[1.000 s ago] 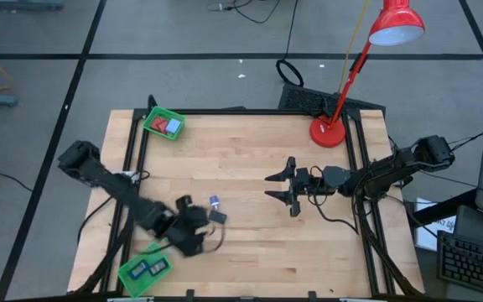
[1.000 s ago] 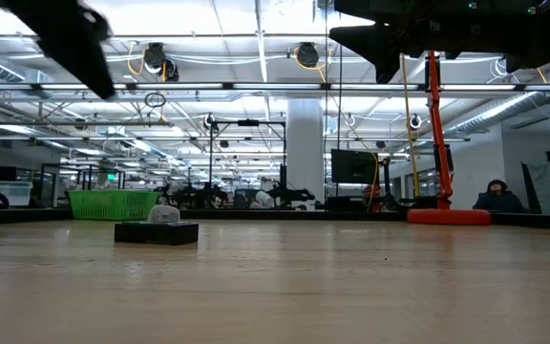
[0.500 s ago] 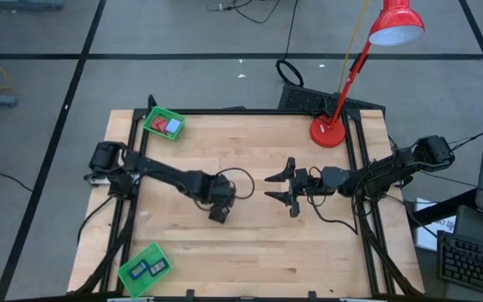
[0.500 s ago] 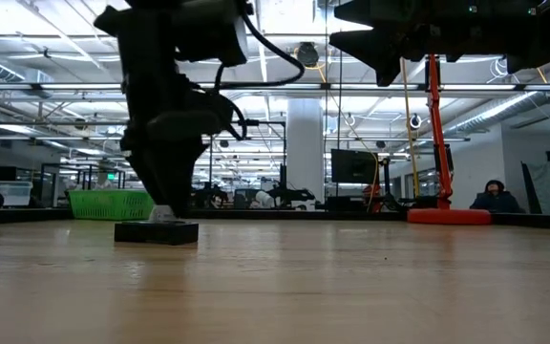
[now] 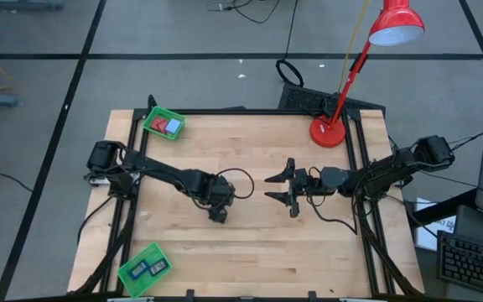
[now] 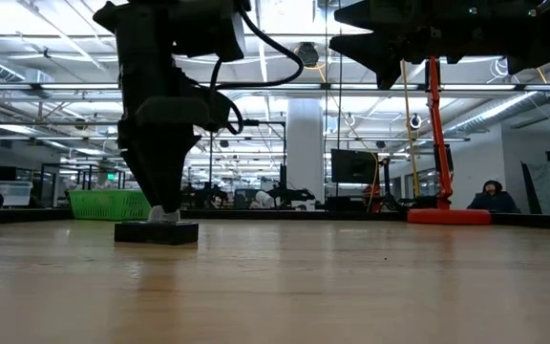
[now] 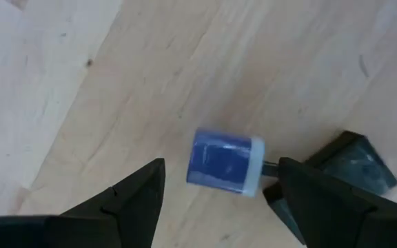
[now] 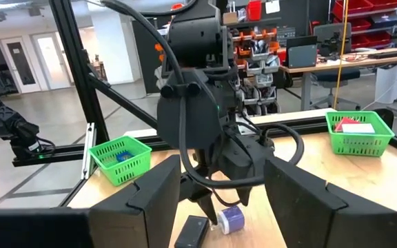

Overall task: Pick & Place Office items
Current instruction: Put the blue charger adapter into the top green basket

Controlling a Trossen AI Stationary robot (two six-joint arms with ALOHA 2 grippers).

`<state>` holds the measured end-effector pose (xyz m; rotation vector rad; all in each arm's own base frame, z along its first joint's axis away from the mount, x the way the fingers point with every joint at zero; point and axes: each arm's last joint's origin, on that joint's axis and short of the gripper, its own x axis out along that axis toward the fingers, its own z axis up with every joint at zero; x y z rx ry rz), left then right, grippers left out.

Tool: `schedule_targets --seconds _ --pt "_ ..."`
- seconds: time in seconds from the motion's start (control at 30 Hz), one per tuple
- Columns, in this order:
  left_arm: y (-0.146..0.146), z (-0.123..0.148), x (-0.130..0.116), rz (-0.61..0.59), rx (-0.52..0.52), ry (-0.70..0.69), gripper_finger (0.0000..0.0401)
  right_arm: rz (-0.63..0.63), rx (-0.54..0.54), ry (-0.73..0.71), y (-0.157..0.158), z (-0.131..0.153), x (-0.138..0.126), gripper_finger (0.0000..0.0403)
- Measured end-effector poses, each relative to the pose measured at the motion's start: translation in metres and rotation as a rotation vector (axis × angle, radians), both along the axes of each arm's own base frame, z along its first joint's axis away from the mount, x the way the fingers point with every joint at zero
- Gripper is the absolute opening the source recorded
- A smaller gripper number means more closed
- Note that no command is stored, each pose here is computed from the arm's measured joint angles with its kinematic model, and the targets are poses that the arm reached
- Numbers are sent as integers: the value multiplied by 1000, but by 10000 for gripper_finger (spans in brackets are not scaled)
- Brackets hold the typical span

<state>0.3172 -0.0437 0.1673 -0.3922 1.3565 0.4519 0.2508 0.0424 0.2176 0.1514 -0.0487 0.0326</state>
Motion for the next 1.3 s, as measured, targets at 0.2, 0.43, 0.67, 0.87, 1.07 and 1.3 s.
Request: schedule_targets --seconds 0.2,0.43,0.67,0.87,1.07,1.3 --pt "-4 0 -5 -33 10 41 285 0 3 0 0 0 0 196" --pt "-8 1 -4 -90 85 22 285 0 3 0 0 0 0 196" --pt "-7 1 -3 -164 77 25 285 0 3 0 0 0 0 196" --pt "0 0 -2 -173 54 30 285 1 3 1 0 0 0 196" --pt "6 1 -1 -193 59 27 285 1 3 0 0 0 0 196" --pt "10 -10 2 -209 -36 -45 284 1 5 1 0 0 0 196"
